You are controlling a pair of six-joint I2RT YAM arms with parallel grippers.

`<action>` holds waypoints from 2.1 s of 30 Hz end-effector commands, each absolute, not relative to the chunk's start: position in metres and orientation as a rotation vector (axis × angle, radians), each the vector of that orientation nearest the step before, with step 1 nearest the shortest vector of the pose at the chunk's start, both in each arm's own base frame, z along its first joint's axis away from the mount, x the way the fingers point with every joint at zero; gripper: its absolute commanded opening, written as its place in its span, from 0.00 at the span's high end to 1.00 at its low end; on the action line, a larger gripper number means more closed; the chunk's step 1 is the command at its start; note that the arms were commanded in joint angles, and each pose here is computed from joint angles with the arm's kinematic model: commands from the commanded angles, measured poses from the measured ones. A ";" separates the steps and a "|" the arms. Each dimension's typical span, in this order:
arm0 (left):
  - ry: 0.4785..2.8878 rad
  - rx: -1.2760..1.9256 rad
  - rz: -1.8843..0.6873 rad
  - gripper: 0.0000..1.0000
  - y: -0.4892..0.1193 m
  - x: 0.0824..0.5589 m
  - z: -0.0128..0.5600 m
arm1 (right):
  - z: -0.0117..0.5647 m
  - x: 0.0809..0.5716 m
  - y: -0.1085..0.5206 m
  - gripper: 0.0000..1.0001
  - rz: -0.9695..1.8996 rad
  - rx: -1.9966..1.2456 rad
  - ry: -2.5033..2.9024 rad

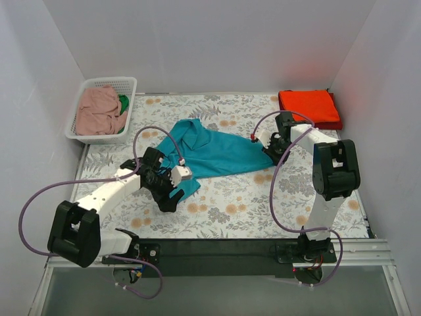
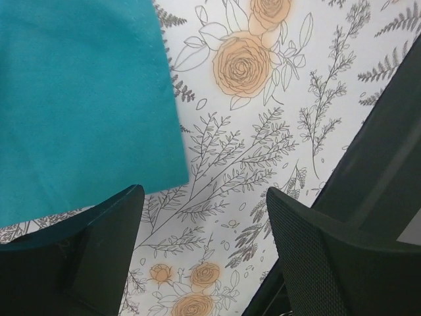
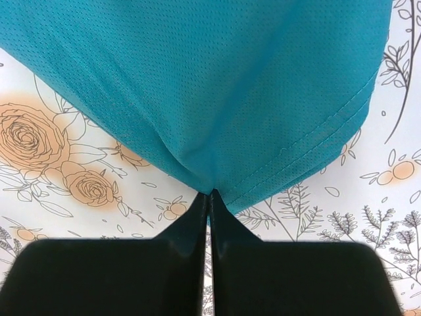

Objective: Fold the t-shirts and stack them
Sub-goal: Flatten the tshirt out

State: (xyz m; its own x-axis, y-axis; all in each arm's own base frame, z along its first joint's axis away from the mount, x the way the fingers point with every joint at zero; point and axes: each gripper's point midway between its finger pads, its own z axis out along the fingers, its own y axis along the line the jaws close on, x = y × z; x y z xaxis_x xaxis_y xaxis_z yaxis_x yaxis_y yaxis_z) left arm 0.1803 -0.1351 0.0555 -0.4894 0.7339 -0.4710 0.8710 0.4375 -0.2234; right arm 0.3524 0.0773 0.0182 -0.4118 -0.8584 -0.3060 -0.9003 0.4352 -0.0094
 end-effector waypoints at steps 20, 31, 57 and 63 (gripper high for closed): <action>2.255 1.620 -0.185 0.53 -0.108 0.186 -0.008 | 0.033 0.310 0.077 0.99 0.298 -1.439 2.495; 2.239 1.321 -0.333 1.00 -0.141 0.223 0.093 | 0.104 0.329 0.076 0.99 0.256 -1.281 2.403; 1.365 0.210 -0.056 1.00 -0.066 0.280 0.531 | 0.487 0.344 0.033 0.99 -0.235 -0.697 1.582; 1.409 0.228 0.017 1.00 -0.075 0.332 0.490 | 0.466 0.401 0.042 0.99 -0.203 -0.720 1.591</action>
State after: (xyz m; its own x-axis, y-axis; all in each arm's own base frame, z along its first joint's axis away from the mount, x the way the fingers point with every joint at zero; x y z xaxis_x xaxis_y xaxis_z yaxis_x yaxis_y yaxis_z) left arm 0.2950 -0.0827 0.5092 0.1906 0.0998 -0.9766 0.2171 0.9659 0.1411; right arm 0.3597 0.0438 0.4756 0.0199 -0.5556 -0.8312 -0.3480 0.7755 -0.5267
